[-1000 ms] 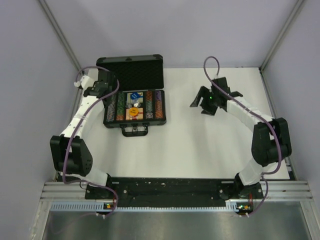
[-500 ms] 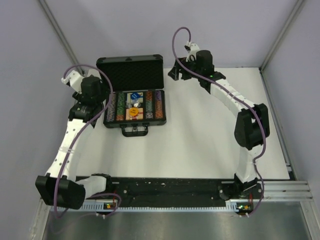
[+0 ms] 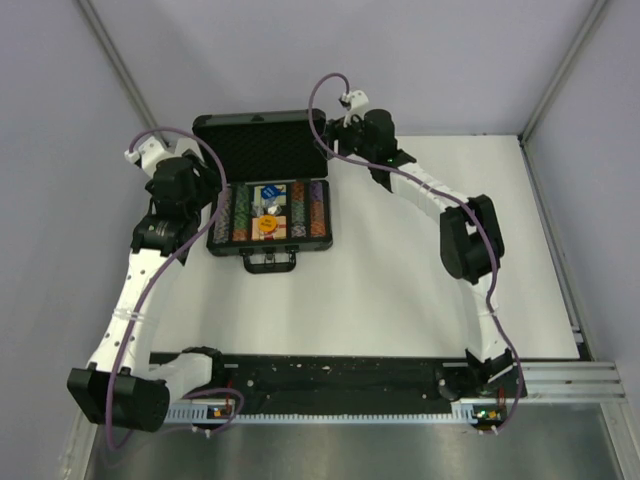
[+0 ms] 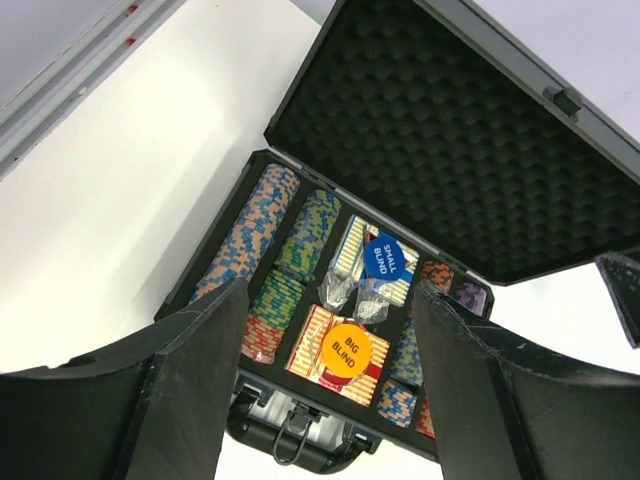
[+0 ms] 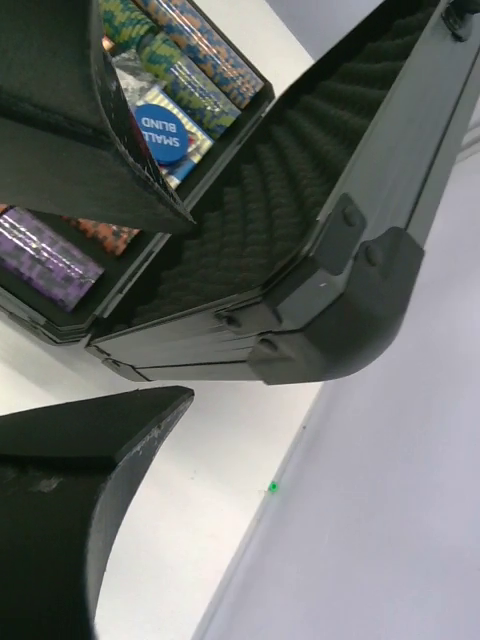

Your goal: Pack up texas hold em set

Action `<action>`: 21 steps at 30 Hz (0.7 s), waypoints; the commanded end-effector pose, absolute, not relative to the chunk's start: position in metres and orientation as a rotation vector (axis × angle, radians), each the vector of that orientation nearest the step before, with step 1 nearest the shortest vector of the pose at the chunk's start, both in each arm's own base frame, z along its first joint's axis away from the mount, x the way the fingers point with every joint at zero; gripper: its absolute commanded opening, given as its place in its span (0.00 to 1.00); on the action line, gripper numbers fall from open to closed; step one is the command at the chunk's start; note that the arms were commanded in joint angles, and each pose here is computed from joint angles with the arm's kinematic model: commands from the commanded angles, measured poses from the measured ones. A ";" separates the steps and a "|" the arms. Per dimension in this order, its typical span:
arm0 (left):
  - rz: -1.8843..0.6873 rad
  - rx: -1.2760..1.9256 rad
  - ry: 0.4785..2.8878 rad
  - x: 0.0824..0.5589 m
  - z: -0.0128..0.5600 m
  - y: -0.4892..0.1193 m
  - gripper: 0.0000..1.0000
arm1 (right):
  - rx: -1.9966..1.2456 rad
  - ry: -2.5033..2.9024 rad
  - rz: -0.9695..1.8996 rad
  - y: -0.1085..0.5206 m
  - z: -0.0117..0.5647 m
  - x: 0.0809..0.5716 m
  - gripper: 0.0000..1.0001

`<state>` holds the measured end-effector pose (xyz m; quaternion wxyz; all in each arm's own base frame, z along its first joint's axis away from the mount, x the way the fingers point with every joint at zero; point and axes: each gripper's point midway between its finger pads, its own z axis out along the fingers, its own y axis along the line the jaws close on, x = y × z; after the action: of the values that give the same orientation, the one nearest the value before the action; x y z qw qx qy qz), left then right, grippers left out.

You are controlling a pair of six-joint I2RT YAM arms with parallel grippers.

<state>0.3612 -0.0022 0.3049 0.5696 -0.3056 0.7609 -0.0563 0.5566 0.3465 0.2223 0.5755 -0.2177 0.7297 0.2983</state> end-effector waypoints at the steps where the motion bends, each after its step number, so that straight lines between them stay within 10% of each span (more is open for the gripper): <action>1: -0.141 -0.719 1.794 0.362 0.309 -0.001 0.72 | -0.457 1.508 0.651 0.355 0.280 0.576 0.60; 21: -0.119 -0.736 1.846 0.352 0.300 0.009 0.72 | -0.444 1.469 0.415 0.377 0.285 0.573 0.00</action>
<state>0.3516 0.0075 0.2790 0.5252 -0.3127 0.7905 -0.0382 0.5827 0.3547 0.2551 0.6713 -0.1870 0.6918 0.1891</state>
